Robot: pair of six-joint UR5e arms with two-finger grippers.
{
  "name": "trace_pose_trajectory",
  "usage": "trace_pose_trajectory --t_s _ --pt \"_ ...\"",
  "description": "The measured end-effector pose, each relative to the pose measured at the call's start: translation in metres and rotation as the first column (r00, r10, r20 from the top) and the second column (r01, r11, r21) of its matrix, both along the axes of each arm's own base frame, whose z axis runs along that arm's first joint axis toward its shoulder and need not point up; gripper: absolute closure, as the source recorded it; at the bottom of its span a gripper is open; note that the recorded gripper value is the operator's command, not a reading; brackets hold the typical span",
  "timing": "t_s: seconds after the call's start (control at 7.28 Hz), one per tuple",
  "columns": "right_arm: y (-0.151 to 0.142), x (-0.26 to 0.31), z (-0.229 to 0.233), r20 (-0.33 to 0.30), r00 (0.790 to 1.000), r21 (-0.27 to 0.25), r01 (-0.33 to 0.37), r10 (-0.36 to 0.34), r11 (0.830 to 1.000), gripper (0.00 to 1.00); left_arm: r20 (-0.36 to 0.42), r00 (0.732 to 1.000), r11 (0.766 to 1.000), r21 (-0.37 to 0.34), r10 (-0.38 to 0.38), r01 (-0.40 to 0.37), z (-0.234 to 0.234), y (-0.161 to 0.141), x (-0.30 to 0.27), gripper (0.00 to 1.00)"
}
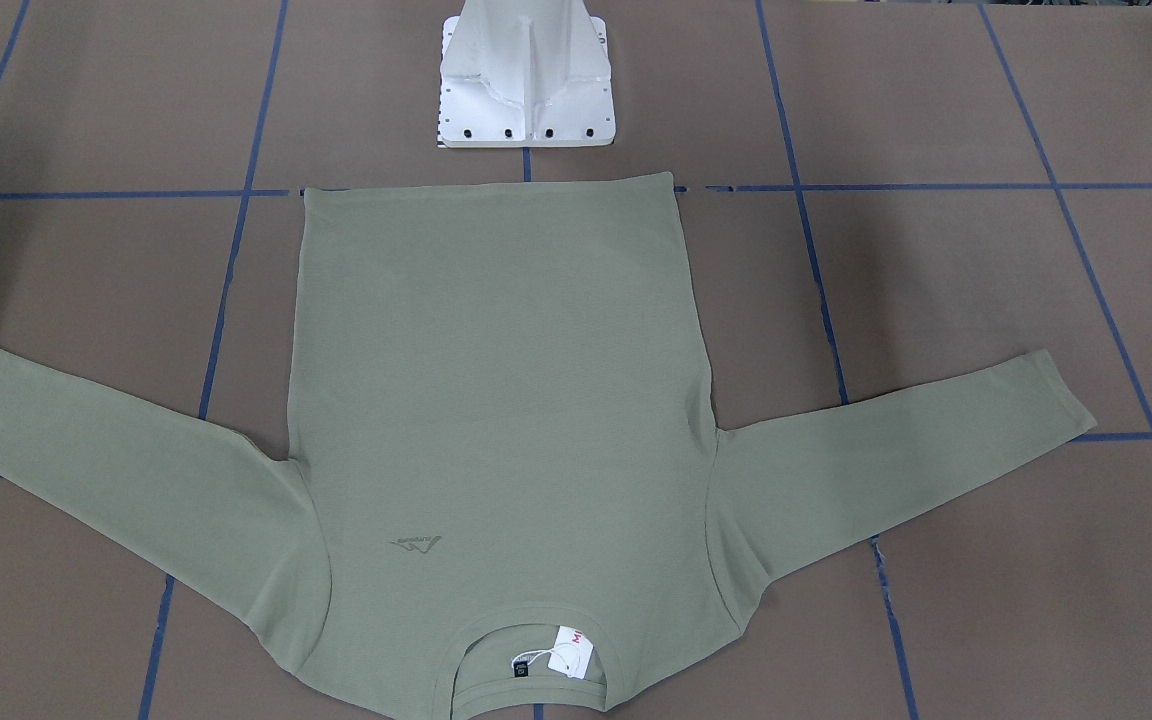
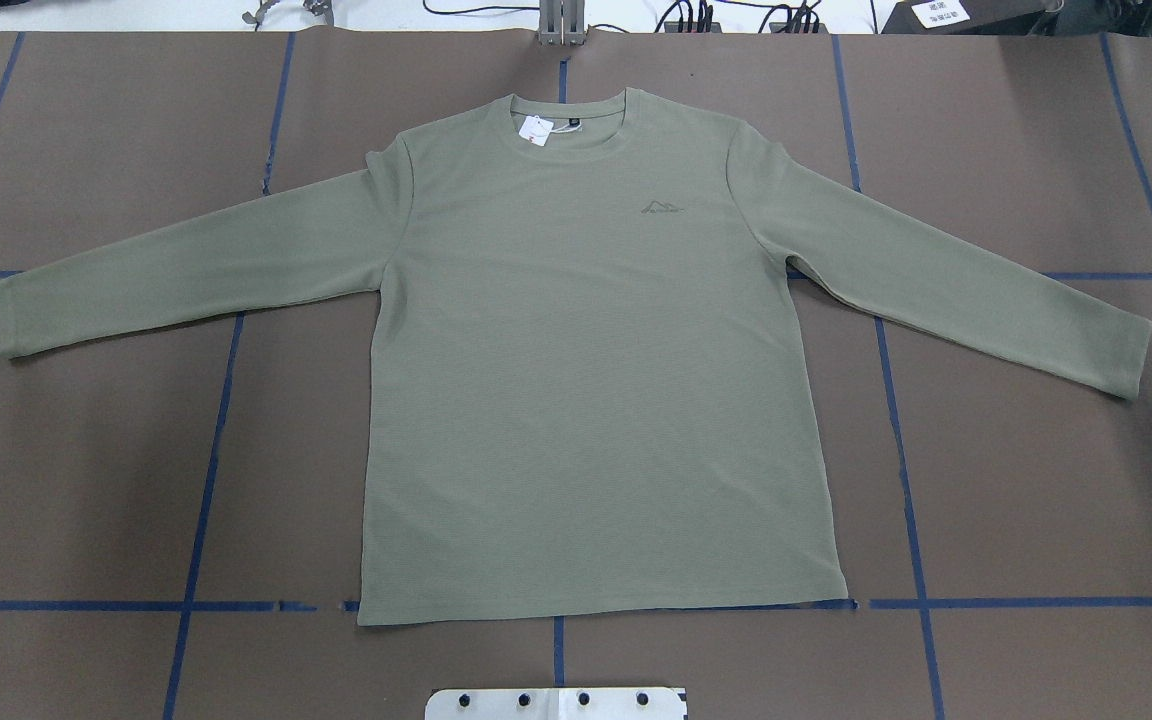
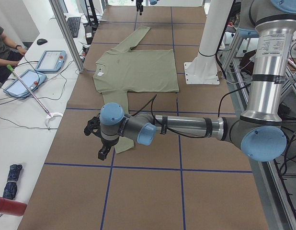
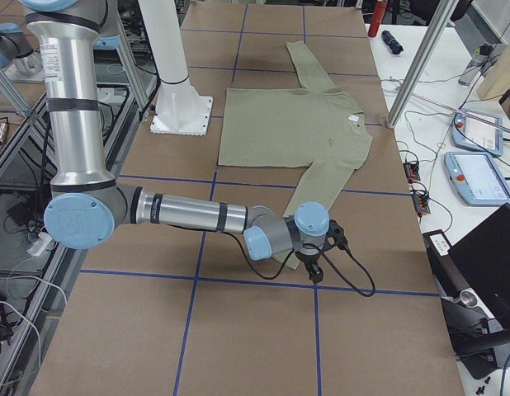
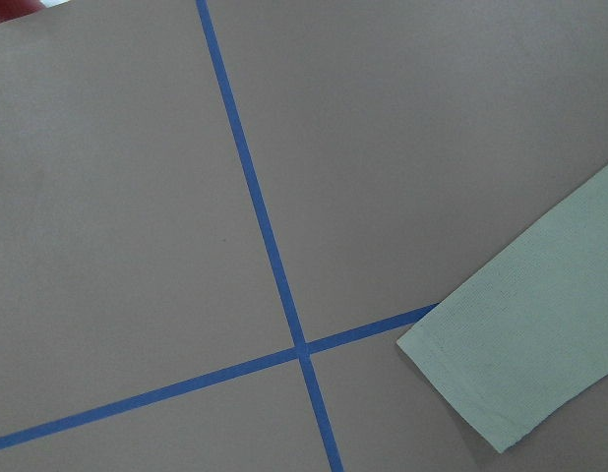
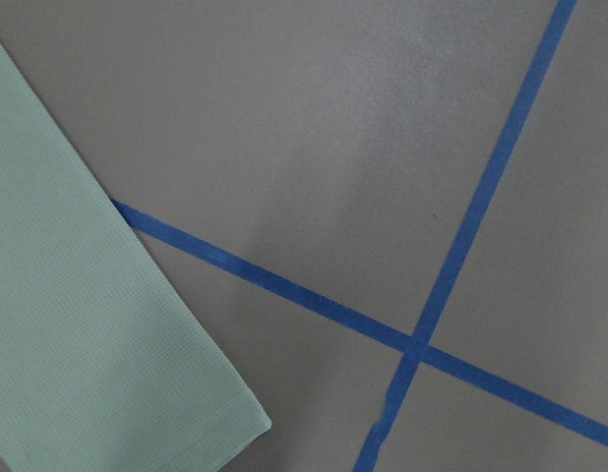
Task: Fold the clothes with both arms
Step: 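Move the right gripper down to the cuff of the sleeve nearest it, then grasp the sleeve cuff with the right gripper and lift it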
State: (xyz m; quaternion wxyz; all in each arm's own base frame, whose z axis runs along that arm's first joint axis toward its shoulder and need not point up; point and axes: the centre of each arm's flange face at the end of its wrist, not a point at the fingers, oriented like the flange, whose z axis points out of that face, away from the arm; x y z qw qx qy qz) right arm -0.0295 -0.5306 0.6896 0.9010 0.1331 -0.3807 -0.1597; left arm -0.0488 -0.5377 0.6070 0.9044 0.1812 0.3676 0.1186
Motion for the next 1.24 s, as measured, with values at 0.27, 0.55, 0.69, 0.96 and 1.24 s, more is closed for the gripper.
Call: trace_pose_trajectory --t_s 0.27,0.55,0.69,0.96,1.24 --pt "0.011 -0.025 0.011 0.044 0.996 -0.063 -0.076 0.079 0.995 0.00 -0.002 1.000 1.000 0.030 0.001 -0.001 0.003 0.007 0.000 0.00" --pt "0.027 -0.046 0.019 0.058 0.995 -0.088 -0.079 0.084 0.993 0.00 0.001 1.000 0.999 0.047 0.000 0.000 0.001 0.008 0.000 0.00" --pt "0.032 -0.058 0.020 0.061 0.995 -0.097 -0.070 0.076 0.993 0.00 0.001 1.000 0.999 0.050 0.000 0.000 0.001 0.008 0.000 0.00" --pt "0.036 -0.082 0.016 0.064 0.997 -0.099 -0.038 0.045 0.994 0.00 0.001 1.000 0.999 0.052 0.001 -0.001 0.001 0.008 0.000 0.00" --pt "0.038 -0.095 0.016 0.049 0.998 -0.091 -0.021 0.026 0.996 0.00 -0.001 1.000 0.999 0.052 0.003 -0.003 0.002 0.008 0.000 0.00"
